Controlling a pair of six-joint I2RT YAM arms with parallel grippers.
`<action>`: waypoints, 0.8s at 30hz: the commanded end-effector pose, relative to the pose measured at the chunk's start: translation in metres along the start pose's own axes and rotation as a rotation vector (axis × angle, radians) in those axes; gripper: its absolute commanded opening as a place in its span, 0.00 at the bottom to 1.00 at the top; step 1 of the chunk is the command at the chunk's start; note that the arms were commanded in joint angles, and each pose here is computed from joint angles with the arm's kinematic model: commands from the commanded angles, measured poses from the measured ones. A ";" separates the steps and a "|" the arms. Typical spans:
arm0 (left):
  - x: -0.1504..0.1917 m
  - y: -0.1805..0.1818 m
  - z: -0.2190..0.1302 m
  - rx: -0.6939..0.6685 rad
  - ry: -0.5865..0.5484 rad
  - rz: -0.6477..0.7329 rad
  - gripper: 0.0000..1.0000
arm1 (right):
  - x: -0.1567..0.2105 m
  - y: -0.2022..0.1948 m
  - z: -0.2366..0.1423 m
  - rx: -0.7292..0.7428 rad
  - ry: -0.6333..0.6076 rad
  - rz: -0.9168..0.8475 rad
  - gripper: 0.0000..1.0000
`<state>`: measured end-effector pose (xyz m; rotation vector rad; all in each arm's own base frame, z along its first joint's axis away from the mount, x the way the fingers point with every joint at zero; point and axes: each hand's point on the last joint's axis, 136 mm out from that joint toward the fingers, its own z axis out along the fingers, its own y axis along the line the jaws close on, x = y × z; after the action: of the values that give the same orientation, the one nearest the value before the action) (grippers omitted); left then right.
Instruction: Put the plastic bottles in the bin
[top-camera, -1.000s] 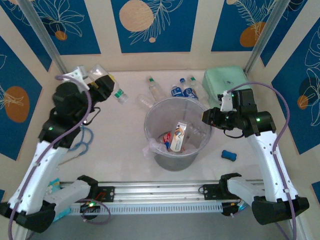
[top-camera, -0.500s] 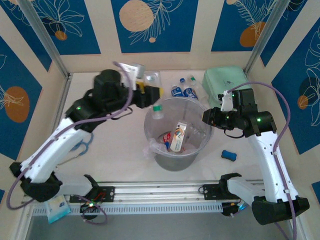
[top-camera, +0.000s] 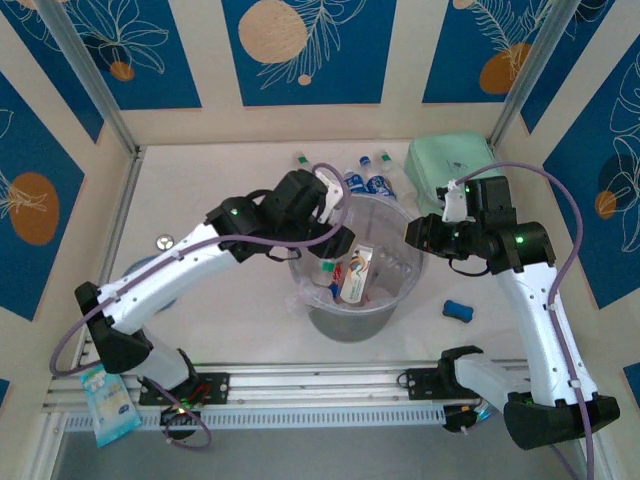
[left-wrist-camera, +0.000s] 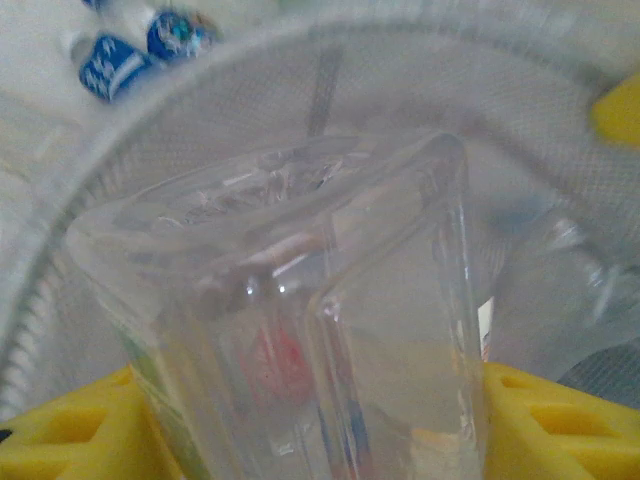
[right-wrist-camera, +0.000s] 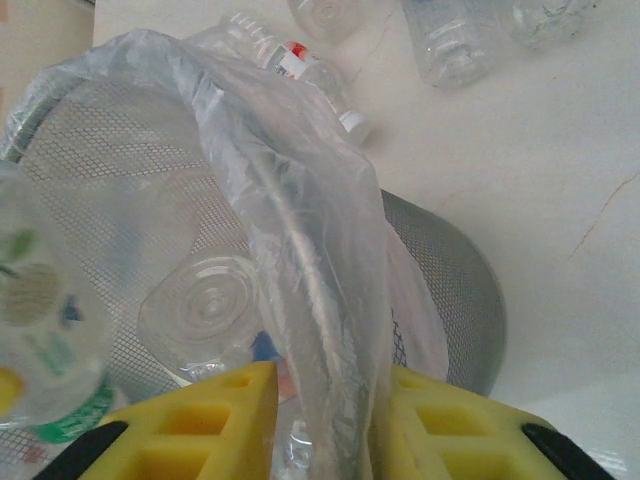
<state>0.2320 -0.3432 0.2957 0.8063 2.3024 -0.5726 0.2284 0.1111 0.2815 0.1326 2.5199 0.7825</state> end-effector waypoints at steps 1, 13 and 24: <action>0.024 -0.003 0.017 0.011 0.056 -0.043 0.11 | -0.003 0.008 -0.004 -0.023 -0.011 -0.028 0.31; 0.022 -0.021 0.011 0.131 -0.007 -0.052 0.70 | -0.005 0.008 0.000 -0.030 -0.008 -0.031 0.32; -0.018 -0.020 -0.029 0.103 -0.138 0.033 0.84 | -0.011 0.012 -0.016 -0.017 -0.036 -0.057 0.54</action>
<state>0.2189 -0.3527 0.3044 0.8095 2.2300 -0.7185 0.2333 0.1120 0.2952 0.0918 2.4839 0.7773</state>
